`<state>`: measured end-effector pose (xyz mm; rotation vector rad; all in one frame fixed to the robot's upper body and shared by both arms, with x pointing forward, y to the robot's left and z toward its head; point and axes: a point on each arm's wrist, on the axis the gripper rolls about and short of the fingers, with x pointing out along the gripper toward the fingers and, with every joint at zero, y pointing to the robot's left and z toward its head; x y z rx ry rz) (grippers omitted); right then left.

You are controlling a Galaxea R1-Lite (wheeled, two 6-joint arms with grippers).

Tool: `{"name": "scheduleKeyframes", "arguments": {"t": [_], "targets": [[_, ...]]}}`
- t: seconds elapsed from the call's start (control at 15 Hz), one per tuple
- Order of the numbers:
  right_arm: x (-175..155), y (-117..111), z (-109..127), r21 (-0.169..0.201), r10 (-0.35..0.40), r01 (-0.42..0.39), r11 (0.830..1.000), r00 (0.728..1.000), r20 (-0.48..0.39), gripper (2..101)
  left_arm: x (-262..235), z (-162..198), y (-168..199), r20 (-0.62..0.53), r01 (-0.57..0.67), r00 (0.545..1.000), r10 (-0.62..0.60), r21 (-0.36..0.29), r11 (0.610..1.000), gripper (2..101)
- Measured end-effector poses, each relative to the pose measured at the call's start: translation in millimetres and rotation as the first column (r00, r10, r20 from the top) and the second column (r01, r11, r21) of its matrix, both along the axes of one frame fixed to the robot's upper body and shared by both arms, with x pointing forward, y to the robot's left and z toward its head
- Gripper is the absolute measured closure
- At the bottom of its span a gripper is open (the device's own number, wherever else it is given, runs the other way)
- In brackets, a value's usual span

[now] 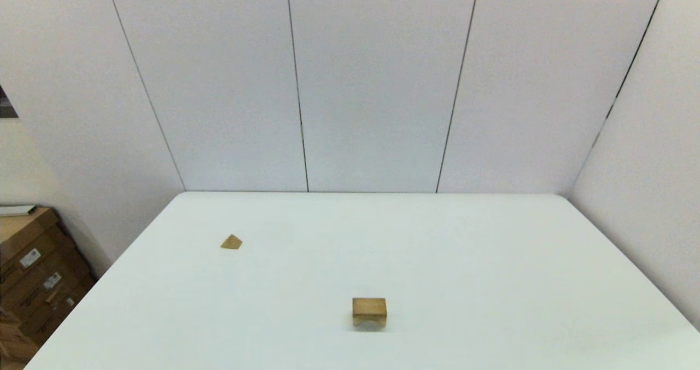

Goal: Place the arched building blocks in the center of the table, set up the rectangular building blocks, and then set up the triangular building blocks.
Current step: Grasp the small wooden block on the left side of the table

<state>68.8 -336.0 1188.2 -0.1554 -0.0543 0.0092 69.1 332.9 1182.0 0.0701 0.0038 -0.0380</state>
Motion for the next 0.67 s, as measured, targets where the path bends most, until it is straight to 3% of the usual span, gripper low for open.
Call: {"name": "scheduleKeyframes", "arguments": {"t": [0.13,0.2,0.47,0.67], "targets": [[0.1,0.2,-7.0,0.074,0.013,-0.008,0.997,0.998,-0.067,4.9,0.0,0.0,0.0,0.0,0.0,1.0,0.0,0.0,1.0,5.4],[0.0,0.2,-6.7,0.092,0.015,-0.009,0.996,0.998,-0.068,4.9,0.0,0.0,0.0,0.0,0.0,1.0,0.0,0.0,1.0,5.4],[0.0,-0.1,-4.7,0.14,0.004,0.003,0.99,0.999,-0.049,4.9,0.0,0.0,0.0,0.0,0.0,1.0,0.0,-0.001,1.0,5.4],[0.2,-0.2,-5.3,0.148,0.0,0.007,0.989,0.999,-0.049,4.9,0.0,0.0,0.0,0.0,0.001,1.0,-0.001,-0.001,1.0,5.4]]}}
